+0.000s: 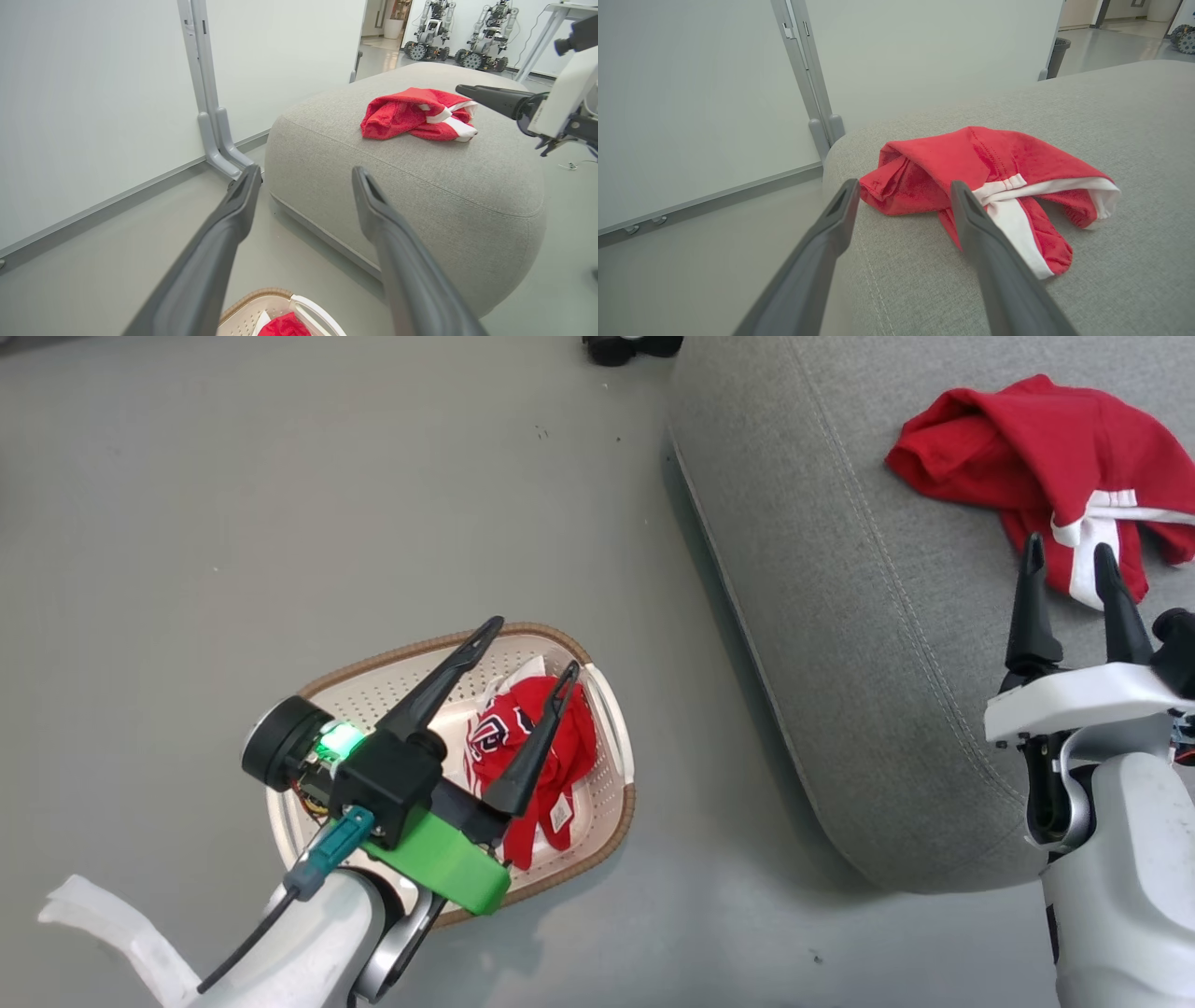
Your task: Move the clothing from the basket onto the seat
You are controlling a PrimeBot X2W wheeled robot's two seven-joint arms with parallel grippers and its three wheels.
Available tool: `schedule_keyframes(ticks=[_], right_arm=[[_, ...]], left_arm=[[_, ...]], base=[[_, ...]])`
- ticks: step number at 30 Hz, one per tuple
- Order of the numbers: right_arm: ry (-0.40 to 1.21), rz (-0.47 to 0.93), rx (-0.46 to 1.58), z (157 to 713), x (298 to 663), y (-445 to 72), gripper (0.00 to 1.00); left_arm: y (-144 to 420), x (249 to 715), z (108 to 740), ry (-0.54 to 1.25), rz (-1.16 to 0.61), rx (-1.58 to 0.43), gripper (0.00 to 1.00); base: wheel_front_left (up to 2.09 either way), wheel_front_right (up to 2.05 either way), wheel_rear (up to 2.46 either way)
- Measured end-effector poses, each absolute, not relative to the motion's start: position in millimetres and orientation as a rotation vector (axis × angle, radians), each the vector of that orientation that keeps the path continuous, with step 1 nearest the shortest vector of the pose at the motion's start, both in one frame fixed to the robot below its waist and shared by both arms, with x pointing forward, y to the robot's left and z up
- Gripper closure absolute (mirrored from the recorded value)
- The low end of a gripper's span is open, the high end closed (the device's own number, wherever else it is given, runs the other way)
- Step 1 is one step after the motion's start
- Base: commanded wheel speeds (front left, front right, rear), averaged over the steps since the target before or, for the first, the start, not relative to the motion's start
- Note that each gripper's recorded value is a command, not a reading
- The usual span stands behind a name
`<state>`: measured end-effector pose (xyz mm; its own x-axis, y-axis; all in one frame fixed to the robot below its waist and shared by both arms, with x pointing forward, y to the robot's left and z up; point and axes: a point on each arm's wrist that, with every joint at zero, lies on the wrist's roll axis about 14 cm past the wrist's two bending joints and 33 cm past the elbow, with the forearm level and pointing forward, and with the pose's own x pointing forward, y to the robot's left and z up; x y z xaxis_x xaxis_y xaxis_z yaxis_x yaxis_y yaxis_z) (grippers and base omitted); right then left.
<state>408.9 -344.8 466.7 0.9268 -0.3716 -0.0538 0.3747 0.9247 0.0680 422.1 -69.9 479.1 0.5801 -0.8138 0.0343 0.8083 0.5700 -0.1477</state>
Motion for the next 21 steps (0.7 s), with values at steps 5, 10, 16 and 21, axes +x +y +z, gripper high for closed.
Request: schedule_keyframes(ticks=[5,10,16,21], right_arm=[[-0.021,-0.277,0.088,485,417,-305,0.0],[-0.052,-0.171,0.098,501,425,-266,0.0],[-0.058,-0.057,0.115,513,426,-225,0.0],[-0.064,0.016,0.132,523,419,-199,0.0]], left_arm=[[-36,436,487,0.003,-0.799,-0.15,0.0],[10,448,488,-0.009,-0.627,-0.127,0.0],[73,454,492,-0.018,-0.417,-0.105,0.0],[123,443,499,-0.029,-0.259,-0.092,0.0]], base=[[0.0,0.0,0.0],[0.0,0.0,0.0],[0.0,0.0,0.0],[0.0,0.0,0.0]])
